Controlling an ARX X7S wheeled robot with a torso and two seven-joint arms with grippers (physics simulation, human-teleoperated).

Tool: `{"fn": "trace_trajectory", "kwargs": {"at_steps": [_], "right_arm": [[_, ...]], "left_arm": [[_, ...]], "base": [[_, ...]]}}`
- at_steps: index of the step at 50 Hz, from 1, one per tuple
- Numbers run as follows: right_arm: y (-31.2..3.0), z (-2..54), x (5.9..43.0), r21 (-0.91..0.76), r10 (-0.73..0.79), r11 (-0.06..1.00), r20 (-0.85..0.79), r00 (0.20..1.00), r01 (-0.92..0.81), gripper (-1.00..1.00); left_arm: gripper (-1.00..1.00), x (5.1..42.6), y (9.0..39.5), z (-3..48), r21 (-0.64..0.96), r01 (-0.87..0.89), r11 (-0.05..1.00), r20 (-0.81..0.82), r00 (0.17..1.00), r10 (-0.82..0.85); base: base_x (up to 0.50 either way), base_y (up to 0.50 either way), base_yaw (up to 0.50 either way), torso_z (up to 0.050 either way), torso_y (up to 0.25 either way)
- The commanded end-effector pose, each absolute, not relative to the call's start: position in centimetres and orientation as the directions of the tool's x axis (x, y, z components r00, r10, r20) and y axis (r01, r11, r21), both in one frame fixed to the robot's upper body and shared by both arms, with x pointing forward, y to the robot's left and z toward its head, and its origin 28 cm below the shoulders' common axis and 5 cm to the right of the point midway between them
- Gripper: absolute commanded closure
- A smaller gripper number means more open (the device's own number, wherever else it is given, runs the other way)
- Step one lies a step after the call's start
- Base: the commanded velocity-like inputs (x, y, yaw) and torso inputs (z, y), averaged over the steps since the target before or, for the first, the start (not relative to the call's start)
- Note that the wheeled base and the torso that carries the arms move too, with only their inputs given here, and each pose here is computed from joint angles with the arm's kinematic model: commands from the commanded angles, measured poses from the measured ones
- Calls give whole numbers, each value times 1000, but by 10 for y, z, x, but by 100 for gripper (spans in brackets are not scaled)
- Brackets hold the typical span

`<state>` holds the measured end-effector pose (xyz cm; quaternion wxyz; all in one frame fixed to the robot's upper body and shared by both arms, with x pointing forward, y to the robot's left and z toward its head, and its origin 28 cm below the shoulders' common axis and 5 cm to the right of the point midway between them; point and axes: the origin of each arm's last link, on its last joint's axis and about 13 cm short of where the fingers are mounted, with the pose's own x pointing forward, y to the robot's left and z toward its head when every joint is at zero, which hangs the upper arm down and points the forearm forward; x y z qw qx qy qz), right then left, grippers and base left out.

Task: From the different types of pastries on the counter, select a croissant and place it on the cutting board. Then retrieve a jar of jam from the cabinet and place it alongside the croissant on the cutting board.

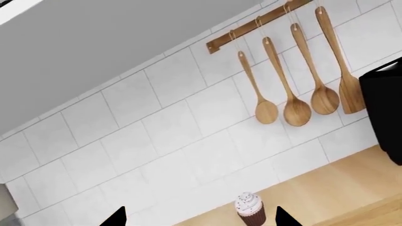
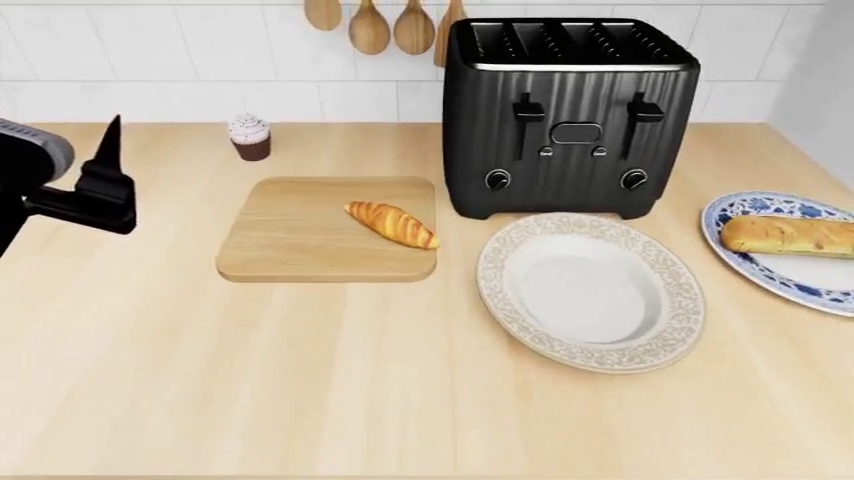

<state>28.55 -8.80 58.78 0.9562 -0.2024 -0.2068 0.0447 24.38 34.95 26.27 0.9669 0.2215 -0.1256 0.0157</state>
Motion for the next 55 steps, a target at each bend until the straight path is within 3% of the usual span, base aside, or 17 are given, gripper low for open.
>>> {"fn": "trace_trajectory", "kwargs": {"at_steps": [1, 15, 32, 46, 55], "right_arm": [[-105, 590, 282, -273, 6, 954, 436, 900, 126, -100], [-116, 588, 286, -181, -133, 954, 462, 877, 240, -100], [-118, 585, 286, -265, -5, 957, 389, 921, 116, -100], [-112, 584, 290, -288, 40, 955, 379, 924, 77, -100], [-103, 575, 299, -135, 70, 991, 346, 936, -24, -100]], "left_arm": [[-100, 248, 347, 261, 422, -74, 903, 251, 967, -37], [-100, 250, 344, 260, 430, -49, 902, 241, 969, -62], [-100, 256, 341, 257, 441, -43, 896, 239, 969, -71], [-100, 252, 343, 255, 433, -53, 900, 246, 967, -61], [-100, 244, 345, 265, 428, -68, 901, 255, 966, -48]], "base": [[0, 0, 0, 0, 0], [0, 0, 0, 0, 0], [0, -2, 0, 0, 0], [0, -384, 0, 0, 0], [0, 0, 0, 0, 0]]}}
